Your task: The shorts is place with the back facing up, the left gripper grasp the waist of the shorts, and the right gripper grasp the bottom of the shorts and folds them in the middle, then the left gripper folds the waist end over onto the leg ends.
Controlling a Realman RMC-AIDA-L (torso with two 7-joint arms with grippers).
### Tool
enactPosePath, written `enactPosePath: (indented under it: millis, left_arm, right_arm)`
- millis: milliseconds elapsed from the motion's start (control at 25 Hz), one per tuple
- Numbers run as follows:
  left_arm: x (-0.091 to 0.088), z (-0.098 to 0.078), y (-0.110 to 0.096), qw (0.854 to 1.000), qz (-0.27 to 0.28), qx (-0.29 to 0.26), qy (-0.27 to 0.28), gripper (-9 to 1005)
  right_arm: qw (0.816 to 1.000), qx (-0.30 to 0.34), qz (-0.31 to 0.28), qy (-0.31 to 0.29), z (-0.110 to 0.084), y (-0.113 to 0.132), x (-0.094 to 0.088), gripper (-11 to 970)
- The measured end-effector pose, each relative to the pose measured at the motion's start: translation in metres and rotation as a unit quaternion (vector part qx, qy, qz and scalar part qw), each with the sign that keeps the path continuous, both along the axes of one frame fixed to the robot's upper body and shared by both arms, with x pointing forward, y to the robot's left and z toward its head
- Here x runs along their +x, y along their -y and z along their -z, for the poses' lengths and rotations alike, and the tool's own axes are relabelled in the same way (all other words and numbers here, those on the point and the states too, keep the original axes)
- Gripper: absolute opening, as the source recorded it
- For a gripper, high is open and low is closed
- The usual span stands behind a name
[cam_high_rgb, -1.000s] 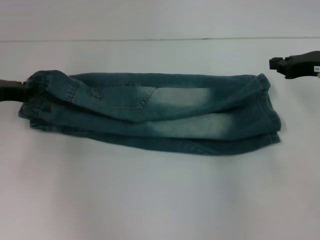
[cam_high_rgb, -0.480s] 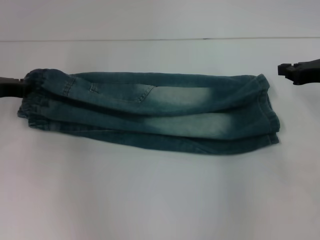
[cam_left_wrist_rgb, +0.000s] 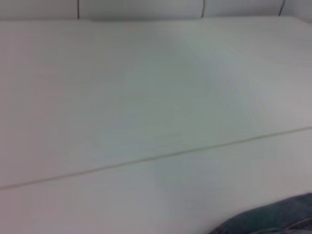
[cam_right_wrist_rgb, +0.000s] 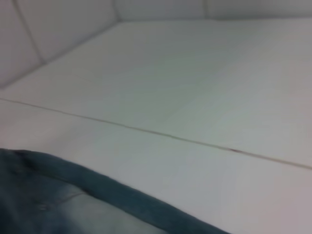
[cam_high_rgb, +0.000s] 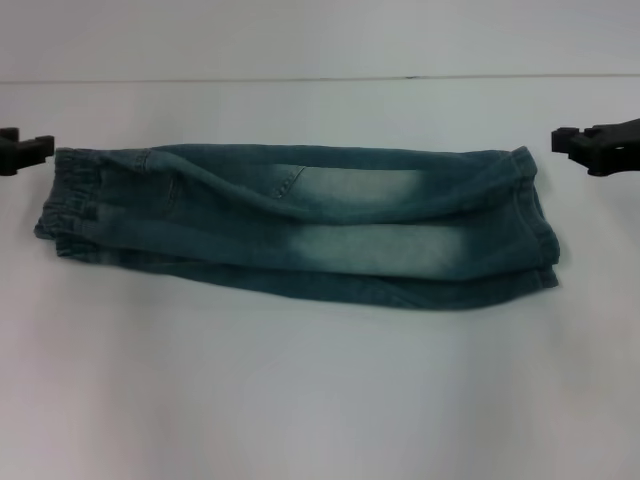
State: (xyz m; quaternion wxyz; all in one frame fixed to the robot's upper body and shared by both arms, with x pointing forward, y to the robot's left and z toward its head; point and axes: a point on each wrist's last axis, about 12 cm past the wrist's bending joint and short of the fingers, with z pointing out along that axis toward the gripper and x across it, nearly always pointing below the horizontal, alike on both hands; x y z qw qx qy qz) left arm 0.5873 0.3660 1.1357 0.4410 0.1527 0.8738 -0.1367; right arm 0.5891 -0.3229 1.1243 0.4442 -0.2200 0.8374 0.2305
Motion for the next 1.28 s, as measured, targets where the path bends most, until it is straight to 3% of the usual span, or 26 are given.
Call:
enactPosePath:
  millis: [160, 400, 600, 800, 1040, 1280]
  left_arm:
    - [-0.021, -0.003, -0.011, 0.999, 0.042, -0.018, 0.029, 447]
    - [-0.050, 0.018, -0.012, 0.995, 0.093, -0.004, 0.032, 728]
    - [-0.058, 0.037, -0.018, 0.997, 0.069, 0.022, 0.029, 915]
    - [-0.054, 0.055, -0.017, 0.997, 0.055, 0.045, 0.022, 932]
    - [-0.042, 0.069, -0.009, 0.995, 0.063, 0.078, 0.003, 937]
    - [-0.037, 0.071, -0.005, 0.993, 0.072, 0.095, 0.000, 936]
  right_arm:
    - [0.997, 0.017, -0.075, 0.026, -0.006, -0.006, -0.016, 45]
    - [0.978, 0.032, -0.201, 0.049, -0.006, -0.023, -0.040, 46]
    - [0.965, 0.069, -0.248, 0.050, -0.002, -0.033, -0.051, 208]
    - [0.950, 0.089, -0.295, 0.056, 0.002, -0.039, -0.062, 387]
    - [0.947, 0.099, -0.301, 0.045, 0.008, -0.041, -0.066, 671]
    - [0.948, 0.108, -0.297, 0.039, 0.011, -0.041, -0.068, 745]
